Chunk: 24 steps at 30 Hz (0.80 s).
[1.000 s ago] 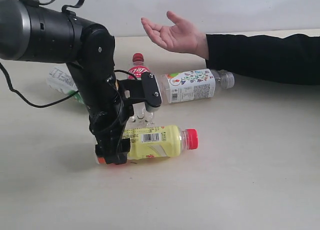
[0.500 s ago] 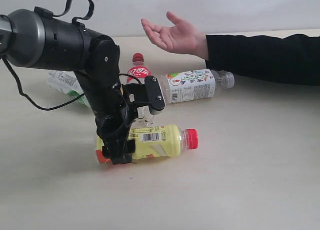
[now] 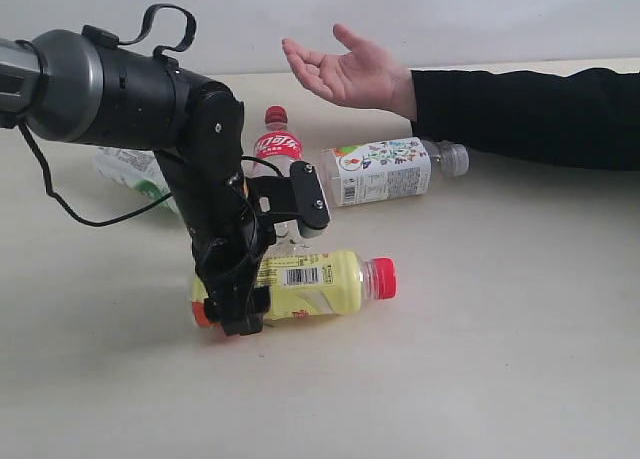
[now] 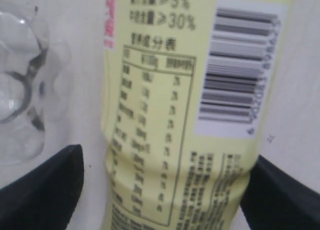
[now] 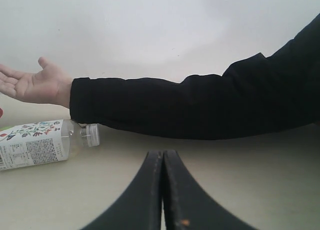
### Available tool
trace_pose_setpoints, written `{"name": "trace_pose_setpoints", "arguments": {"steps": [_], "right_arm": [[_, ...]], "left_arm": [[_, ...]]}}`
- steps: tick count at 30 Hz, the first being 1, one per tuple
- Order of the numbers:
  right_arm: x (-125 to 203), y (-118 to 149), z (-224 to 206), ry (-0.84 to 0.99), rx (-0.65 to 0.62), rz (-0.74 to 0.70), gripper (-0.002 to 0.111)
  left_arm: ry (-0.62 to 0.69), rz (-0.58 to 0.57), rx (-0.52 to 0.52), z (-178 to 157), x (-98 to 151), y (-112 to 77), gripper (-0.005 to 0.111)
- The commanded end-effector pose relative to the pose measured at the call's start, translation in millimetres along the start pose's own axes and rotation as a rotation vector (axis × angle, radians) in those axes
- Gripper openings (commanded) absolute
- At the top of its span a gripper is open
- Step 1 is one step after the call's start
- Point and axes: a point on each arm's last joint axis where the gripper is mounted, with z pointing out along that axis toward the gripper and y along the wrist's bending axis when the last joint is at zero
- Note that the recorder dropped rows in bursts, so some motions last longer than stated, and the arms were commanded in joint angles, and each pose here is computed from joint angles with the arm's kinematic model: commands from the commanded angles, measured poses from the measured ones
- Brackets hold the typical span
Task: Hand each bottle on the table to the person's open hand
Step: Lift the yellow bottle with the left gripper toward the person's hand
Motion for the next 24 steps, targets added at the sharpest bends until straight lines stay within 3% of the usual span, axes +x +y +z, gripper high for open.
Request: {"name": "trace_pose_setpoints", "arguments": {"steps": [1, 3, 5, 6, 7, 13, 17, 21, 24], "right_arm": [[0.8, -0.4, -0.1, -0.006, 0.005, -0.004, 0.0], [0.8, -0.4, -0.1, -0.006, 0.005, -0.004, 0.0], [0.8, -0.4, -0.1, -0.006, 0.005, -0.004, 0.0], [0.8, -0.4, -0.1, -0.006, 0.005, -0.004, 0.0], [0.8, -0.4, -0.1, -0.006, 0.005, -0.004, 0.0], [0.8, -0.4, -0.1, -0.006, 0.005, -0.004, 0.0], [0.8, -0.4, -0.1, -0.006, 0.005, -0.004, 0.0], [0.8, -0.4, -0.1, -0.006, 0.005, -0.004, 0.0], [0.8, -0.4, -0.1, -0.006, 0.005, -0.004, 0.0]], "left_arm": [[0.002, -0.008, 0.007, 0.8, -2.0, -1.5, 0.071], [0.006, -0.008, 0.011, 0.8, -1.6, -1.9, 0.052], [0.022, -0.008, 0.027, 0.7, -0.2, -3.3, 0.02], [0.025, -0.008, 0.03, 0.7, 0.1, -3.6, 0.015], [0.037, -0.005, 0.042, 0.6, 1.2, -4.7, 0.0], [0.111, 0.014, 0.117, -2.6, 7.3, -12.7, 0.0], [0.194, 0.148, 0.214, -18.0, 6.0, -35.8, 0.0], [0.147, 0.211, 0.172, -48.8, -11.8, -45.8, 0.0], [0.065, 0.161, 0.092, -80.1, -28.7, -49.4, 0.0]]}}
